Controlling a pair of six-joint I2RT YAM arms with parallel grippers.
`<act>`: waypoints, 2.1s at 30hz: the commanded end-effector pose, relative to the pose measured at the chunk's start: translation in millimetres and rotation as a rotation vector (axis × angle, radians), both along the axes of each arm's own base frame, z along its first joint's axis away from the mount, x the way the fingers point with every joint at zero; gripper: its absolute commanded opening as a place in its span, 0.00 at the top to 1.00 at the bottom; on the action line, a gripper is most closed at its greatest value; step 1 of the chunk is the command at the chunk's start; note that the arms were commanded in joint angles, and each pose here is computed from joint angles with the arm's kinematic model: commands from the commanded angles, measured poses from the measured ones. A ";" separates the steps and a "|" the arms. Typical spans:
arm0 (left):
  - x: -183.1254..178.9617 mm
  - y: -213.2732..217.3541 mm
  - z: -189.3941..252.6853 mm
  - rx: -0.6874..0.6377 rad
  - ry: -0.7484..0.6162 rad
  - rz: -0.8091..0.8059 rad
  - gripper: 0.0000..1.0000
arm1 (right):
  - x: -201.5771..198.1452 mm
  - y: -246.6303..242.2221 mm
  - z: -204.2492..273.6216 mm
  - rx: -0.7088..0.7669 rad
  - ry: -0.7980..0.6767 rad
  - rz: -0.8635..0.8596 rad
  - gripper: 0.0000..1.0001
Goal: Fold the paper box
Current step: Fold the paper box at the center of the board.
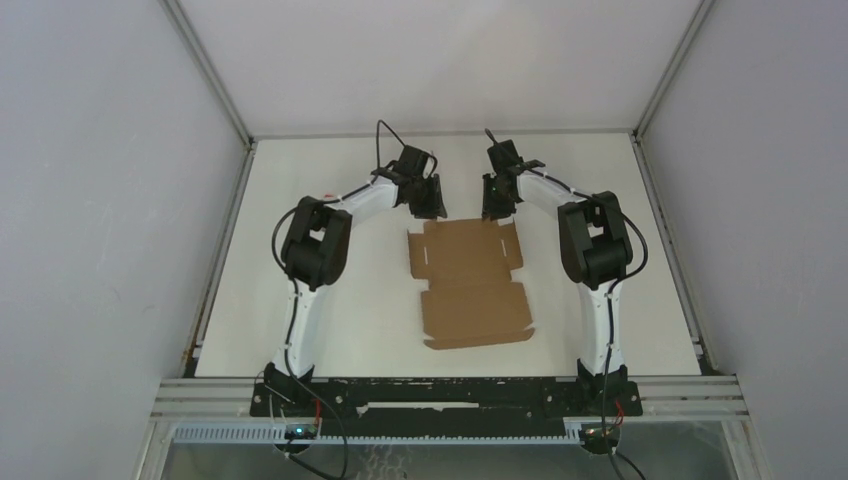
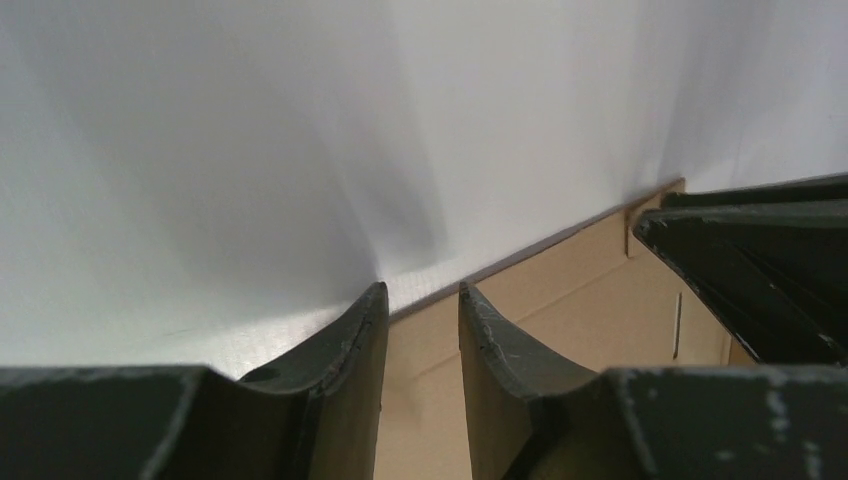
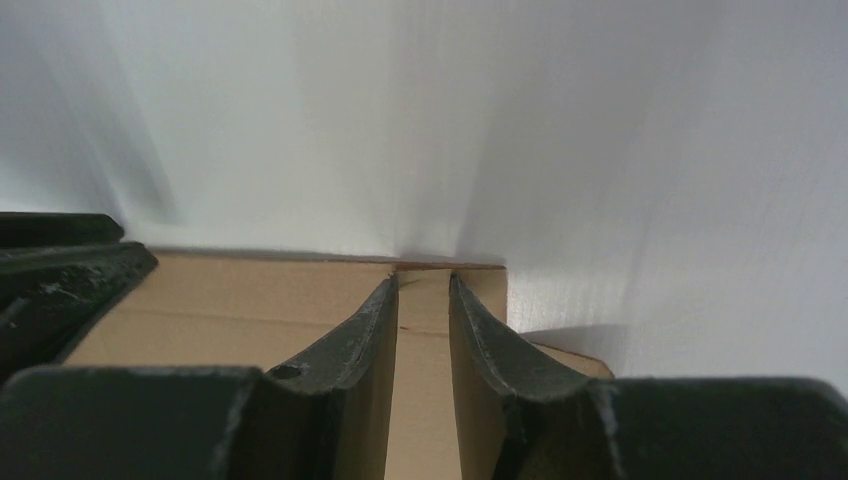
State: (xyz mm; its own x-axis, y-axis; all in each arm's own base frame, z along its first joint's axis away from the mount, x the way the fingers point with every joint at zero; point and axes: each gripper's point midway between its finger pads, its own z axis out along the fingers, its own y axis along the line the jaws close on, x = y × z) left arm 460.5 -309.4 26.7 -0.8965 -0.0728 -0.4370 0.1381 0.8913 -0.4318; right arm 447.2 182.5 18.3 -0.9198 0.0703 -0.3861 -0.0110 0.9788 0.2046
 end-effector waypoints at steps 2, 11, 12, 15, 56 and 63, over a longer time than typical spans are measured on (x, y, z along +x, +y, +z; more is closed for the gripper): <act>-27.2 -10.7 -6.5 -0.012 0.059 -0.032 0.63 | -16.9 7.6 -34.3 -0.007 0.076 0.008 0.66; -32.1 -10.2 -5.9 -0.019 0.056 -0.030 0.62 | -25.4 6.9 -36.4 -0.010 0.079 0.009 0.67; -32.2 -10.0 -4.6 -0.019 0.053 -0.030 0.63 | -26.2 6.9 -36.0 -0.008 0.079 0.008 0.67; -29.7 -9.7 4.2 -0.023 0.034 -0.028 0.62 | -28.2 6.3 -33.4 -0.007 0.077 0.010 0.67; -67.8 76.4 170.2 -0.068 -0.246 0.125 0.51 | -138.5 -5.9 129.6 0.087 -0.174 0.033 0.12; -79.2 47.2 194.7 -0.070 -0.272 0.007 0.50 | -206.7 4.8 120.3 0.463 -0.065 -0.018 0.00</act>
State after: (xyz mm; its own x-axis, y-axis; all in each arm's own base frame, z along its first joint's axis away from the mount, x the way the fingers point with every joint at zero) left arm 386.1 -238.2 177.4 -0.7856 -0.1675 -0.5957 0.1366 0.8919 -0.4310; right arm 255.5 178.1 120.0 -0.8918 0.1231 -0.4354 -0.0793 0.9049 0.4182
